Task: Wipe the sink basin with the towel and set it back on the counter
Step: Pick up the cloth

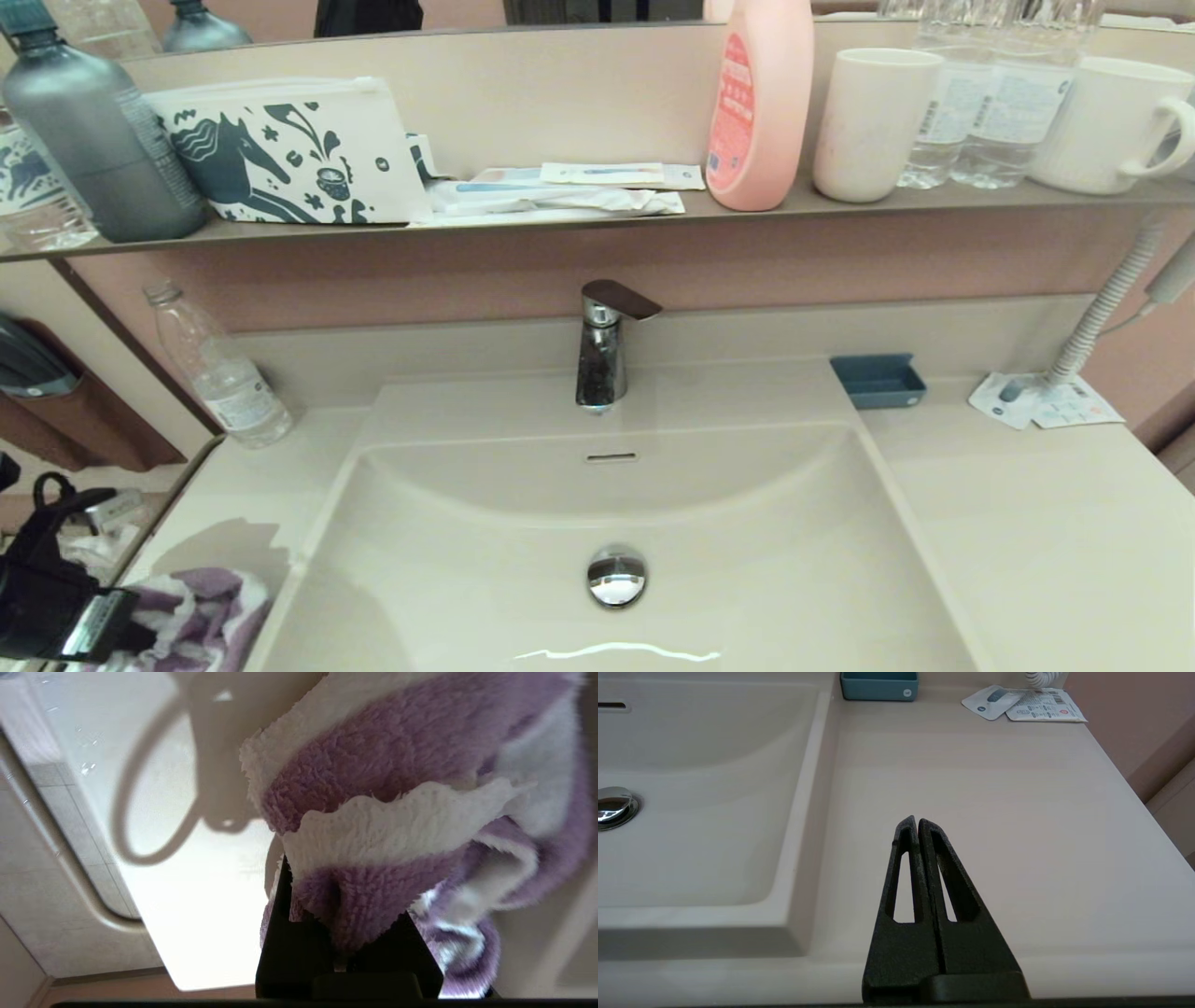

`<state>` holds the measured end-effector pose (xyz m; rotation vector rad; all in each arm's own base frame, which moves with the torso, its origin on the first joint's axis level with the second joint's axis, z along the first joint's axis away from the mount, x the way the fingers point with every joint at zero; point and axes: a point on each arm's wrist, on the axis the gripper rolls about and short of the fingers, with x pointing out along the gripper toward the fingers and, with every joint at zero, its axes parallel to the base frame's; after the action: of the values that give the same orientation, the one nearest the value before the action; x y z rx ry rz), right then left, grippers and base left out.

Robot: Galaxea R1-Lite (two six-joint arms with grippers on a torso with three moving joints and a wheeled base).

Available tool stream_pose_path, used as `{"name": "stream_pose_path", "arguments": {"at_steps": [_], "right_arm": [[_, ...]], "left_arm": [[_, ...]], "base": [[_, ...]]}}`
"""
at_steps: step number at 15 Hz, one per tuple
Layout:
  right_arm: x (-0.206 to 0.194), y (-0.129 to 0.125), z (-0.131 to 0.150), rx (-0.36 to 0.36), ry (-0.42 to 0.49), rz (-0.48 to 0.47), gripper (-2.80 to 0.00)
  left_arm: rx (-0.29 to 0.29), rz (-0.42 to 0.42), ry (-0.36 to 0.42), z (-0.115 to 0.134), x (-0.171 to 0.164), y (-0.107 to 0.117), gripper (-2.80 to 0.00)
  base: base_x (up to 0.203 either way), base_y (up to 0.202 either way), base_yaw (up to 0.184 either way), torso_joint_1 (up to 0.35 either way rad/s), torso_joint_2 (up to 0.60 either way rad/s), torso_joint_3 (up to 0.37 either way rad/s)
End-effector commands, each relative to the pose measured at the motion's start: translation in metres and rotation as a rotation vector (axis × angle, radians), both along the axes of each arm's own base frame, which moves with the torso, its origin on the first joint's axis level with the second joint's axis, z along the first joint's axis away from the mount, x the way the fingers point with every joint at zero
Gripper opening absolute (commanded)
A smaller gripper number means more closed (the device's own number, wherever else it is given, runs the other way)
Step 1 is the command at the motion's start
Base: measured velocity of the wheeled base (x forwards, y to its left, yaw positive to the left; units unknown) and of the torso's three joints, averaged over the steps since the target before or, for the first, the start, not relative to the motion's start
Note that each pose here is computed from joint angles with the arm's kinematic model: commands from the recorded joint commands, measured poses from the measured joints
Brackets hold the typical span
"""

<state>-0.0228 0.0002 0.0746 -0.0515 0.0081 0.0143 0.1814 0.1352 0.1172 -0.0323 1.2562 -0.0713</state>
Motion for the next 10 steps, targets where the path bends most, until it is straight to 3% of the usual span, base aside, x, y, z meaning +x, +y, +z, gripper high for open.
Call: {"name": "stream_pose_path", "arguments": {"at_steps": [1, 7, 10], "right_arm": [[0.0, 0.0, 0.0, -0.001, 0.0, 0.0, -2.8], [0.0, 0.0, 0.0, -0.001, 0.0, 0.001, -2.8], [0.0, 0.0, 0.0, -0.001, 0.001, 0.0, -2.8]], "left_arm": [[0.04, -0.003, -0.049, 0.019, -0.009, -0.007, -2.8], [0.127, 0.002, -0.122, 0.082, -0.061, -0.047, -2.8], [0.121, 0.017, -0.165, 0.109, -0.084, -0.071, -2.8]], "base": [[0.0, 0.0, 0.0, 0.0, 0.0, 0.0], [0.0, 0.0, 0.0, 0.0, 0.0, 0.0], [0.0, 0.0, 0.0, 0.0, 0.0, 0.0]]}}
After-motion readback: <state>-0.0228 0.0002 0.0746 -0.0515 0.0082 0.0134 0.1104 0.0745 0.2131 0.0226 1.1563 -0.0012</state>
